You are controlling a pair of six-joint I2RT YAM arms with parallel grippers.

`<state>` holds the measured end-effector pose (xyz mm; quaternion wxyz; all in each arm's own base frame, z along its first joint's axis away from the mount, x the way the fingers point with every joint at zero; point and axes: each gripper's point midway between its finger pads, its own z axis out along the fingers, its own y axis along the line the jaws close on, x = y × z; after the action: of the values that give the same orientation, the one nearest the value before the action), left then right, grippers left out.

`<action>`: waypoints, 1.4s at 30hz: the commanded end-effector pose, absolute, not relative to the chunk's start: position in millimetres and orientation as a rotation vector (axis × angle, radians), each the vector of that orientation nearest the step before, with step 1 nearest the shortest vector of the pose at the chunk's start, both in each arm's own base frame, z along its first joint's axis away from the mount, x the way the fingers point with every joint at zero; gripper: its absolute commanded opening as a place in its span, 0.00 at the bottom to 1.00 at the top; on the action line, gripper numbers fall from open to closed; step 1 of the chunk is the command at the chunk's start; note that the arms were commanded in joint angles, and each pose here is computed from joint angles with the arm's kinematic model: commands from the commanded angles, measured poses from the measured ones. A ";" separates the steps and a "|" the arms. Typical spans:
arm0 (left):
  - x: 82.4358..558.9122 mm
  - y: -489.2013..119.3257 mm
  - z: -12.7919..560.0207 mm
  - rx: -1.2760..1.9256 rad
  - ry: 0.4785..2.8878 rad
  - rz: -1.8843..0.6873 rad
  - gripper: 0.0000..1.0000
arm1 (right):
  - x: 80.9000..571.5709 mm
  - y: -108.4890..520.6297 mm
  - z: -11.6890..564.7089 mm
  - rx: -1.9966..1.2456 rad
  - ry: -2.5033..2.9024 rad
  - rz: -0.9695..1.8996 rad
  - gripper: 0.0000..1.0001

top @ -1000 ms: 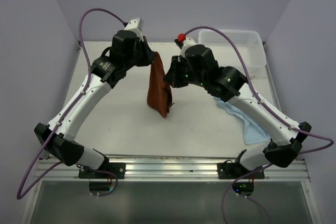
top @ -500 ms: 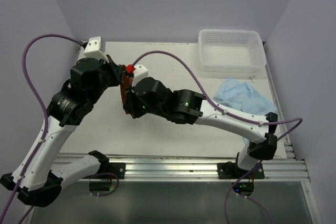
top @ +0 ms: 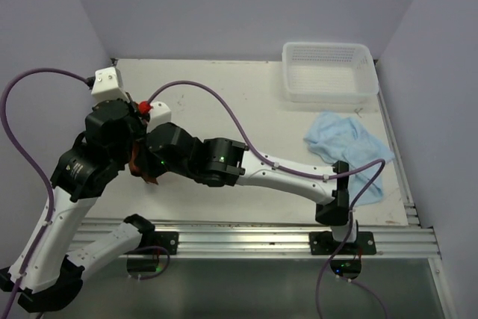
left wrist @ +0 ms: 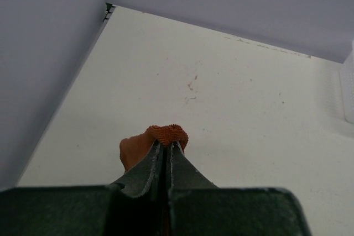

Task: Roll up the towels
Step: Fold the towel

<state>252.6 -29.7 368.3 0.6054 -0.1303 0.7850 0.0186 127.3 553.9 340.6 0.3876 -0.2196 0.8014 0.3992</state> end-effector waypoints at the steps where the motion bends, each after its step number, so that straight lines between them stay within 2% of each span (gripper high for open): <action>1: 263.0 -20.7 400.9 -0.355 1.698 0.073 0.00 | 90.7 544.9 343.6 -0.563 2.075 1.118 0.00; 3: 271.5 -32.2 393.7 -0.301 1.719 0.051 0.00 | 93.7 528.4 354.6 -0.507 2.051 1.138 0.00; 4: 275.5 -37.3 389.0 -0.275 1.730 0.045 0.00 | 100.3 518.6 325.1 -0.490 2.089 1.055 0.00; 6: 289.2 -58.1 366.6 -0.203 1.777 -0.002 0.00 | 106.7 504.3 319.6 -0.428 2.077 1.045 0.00; 9: 310.8 -88.0 323.8 -0.123 1.874 -0.054 0.00 | 121.3 468.1 282.5 -0.333 2.133 0.985 0.00; 12: 333.6 -116.9 283.4 -0.088 1.954 -0.114 0.00 | 147.2 416.1 216.4 -0.220 2.250 0.871 0.00; 14: 349.8 -138.7 257.7 -0.068 2.011 -0.163 0.00 | 155.6 390.8 209.5 -0.150 2.262 0.874 0.00; 16: 366.3 -155.6 256.2 -0.070 2.004 -0.215 0.00 | 172.7 359.2 180.6 -0.072 2.297 0.802 0.00; 17: 376.1 -165.1 240.6 -0.059 2.042 -0.210 0.00 | 176.3 347.3 186.9 -0.044 2.281 0.818 0.00; 21: 405.9 -205.5 252.1 -0.029 2.020 -0.270 0.00 | 202.0 307.1 180.5 -0.004 2.277 0.752 0.00; 23: 415.3 -217.4 247.2 -0.024 2.033 -0.278 0.00 | 207.7 302.7 188.2 -0.046 2.252 0.738 0.00; 31: 414.8 -216.9 308.0 -0.014 1.932 -0.314 0.00 | 221.0 324.5 238.3 -0.142 2.205 0.753 0.00; 37: 382.8 -172.4 351.7 -0.063 1.830 -0.252 0.00 | 207.1 361.7 263.3 -0.233 2.182 0.842 0.00; 42: 364.4 -115.8 323.1 -0.141 1.870 -0.185 0.00 | 173.3 421.9 283.9 -0.364 2.161 0.912 0.00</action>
<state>355.6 -170.3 320.9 0.5546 -0.0070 0.8209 -0.1364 218.6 387.4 283.9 0.4207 -0.0699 0.8371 0.3425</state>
